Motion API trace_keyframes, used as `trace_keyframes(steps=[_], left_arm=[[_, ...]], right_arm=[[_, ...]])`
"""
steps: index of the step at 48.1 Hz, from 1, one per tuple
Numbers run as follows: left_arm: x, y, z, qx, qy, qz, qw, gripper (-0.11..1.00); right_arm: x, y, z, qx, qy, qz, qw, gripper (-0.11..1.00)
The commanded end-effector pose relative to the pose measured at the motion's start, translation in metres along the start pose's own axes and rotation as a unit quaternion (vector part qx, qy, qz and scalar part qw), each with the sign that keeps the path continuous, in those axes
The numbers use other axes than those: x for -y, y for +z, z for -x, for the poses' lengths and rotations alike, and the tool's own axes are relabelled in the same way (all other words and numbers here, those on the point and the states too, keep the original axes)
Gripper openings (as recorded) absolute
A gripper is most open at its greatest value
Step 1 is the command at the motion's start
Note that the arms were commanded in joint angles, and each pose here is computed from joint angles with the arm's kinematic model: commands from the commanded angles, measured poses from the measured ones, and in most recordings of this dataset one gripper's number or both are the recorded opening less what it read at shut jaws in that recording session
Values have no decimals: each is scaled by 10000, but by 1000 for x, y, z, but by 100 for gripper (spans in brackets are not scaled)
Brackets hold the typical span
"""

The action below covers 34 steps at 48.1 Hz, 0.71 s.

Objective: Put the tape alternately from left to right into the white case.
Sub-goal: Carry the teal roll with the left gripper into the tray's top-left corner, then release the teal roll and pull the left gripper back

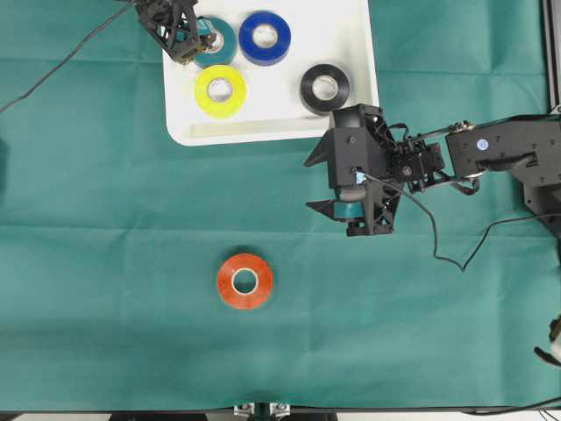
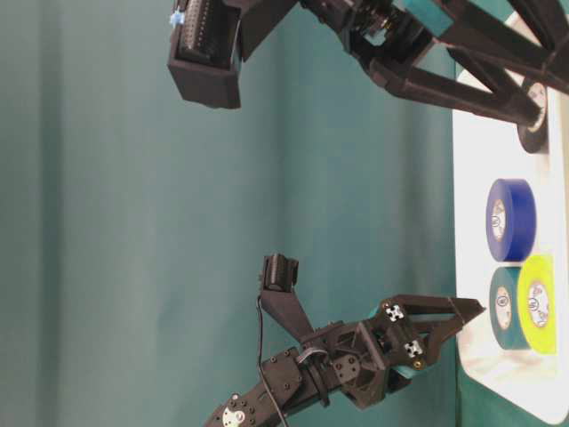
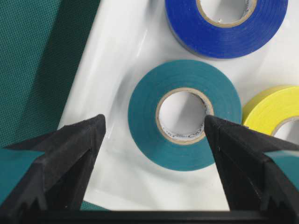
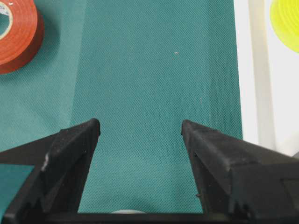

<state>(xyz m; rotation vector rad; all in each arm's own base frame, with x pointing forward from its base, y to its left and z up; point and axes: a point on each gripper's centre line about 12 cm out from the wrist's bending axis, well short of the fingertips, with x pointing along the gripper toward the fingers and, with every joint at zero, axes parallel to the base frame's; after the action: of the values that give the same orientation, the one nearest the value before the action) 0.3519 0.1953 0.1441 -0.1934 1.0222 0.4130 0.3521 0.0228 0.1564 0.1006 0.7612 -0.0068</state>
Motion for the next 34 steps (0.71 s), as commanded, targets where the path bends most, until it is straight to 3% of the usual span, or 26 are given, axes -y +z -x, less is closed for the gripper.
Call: trace_keyframes(steps=[1, 34], left_arm=[[4, 13, 17, 300, -8, -62, 9995, 78], [98, -6, 42, 378, -668, -1038, 9916, 78]], right_arm=[[-2, 8, 3, 139, 44, 16, 9999, 78], [-2, 8, 3, 139, 44, 16, 9999, 78]])
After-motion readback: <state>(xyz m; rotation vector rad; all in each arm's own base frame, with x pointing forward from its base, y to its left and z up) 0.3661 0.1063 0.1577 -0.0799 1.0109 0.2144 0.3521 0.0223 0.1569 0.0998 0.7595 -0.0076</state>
